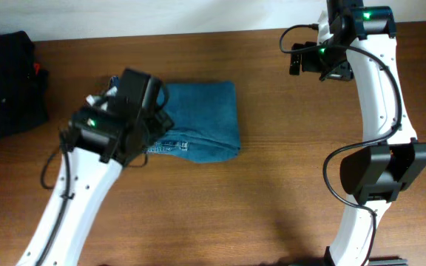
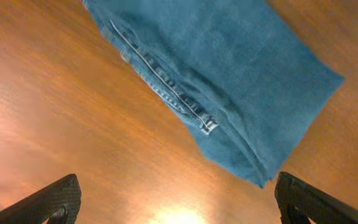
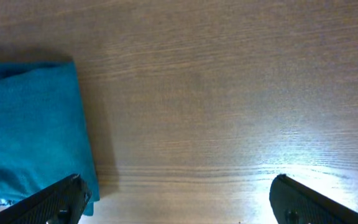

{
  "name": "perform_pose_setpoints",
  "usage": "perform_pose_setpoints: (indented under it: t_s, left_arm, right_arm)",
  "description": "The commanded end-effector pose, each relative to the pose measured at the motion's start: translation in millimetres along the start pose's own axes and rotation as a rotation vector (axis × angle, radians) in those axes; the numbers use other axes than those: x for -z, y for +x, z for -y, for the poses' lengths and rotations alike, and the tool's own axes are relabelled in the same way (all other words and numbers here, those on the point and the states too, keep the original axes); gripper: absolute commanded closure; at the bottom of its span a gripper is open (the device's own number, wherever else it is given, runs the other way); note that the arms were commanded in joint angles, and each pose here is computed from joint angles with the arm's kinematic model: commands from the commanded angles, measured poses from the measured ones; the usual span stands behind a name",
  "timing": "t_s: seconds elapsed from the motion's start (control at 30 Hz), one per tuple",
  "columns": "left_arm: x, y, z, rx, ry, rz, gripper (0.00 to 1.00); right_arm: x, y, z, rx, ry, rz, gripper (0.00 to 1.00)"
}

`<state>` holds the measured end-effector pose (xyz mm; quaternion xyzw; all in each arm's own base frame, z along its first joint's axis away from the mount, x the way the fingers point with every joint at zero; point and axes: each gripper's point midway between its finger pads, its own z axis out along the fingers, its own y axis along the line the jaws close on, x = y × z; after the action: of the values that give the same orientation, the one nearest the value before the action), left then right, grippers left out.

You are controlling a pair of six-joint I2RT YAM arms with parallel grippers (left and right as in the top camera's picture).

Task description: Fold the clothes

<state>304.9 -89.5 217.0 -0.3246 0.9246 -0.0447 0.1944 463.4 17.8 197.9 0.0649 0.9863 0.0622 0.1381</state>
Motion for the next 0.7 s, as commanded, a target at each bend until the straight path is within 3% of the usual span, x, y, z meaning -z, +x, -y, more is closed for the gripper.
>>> perform_pose_setpoints:
  t_s: [0.0, 0.2, 0.5, 0.67]
  left_arm:
    - [-53, 45, -11, 0.046, -0.017, -0.158, 0.01]
    - [-115, 65, -14, 0.165, 0.047, -0.146, 0.00]
    - [-144, 55, 14, 0.310, 0.251, -0.060, 0.01]
    - [-159, 65, -4, 0.490, 0.215, -0.094, 0.01]
  right_arm:
    - [-3, 0, 5, -0.001, 0.012, -0.007, 0.01]
    - [-3, 0, 5, -0.001, 0.012, -0.007, 0.01]
    - [-3, 0, 5, -0.001, 0.012, -0.007, 0.01]
    - [-3, 0, 5, -0.001, 0.012, -0.007, 0.01]
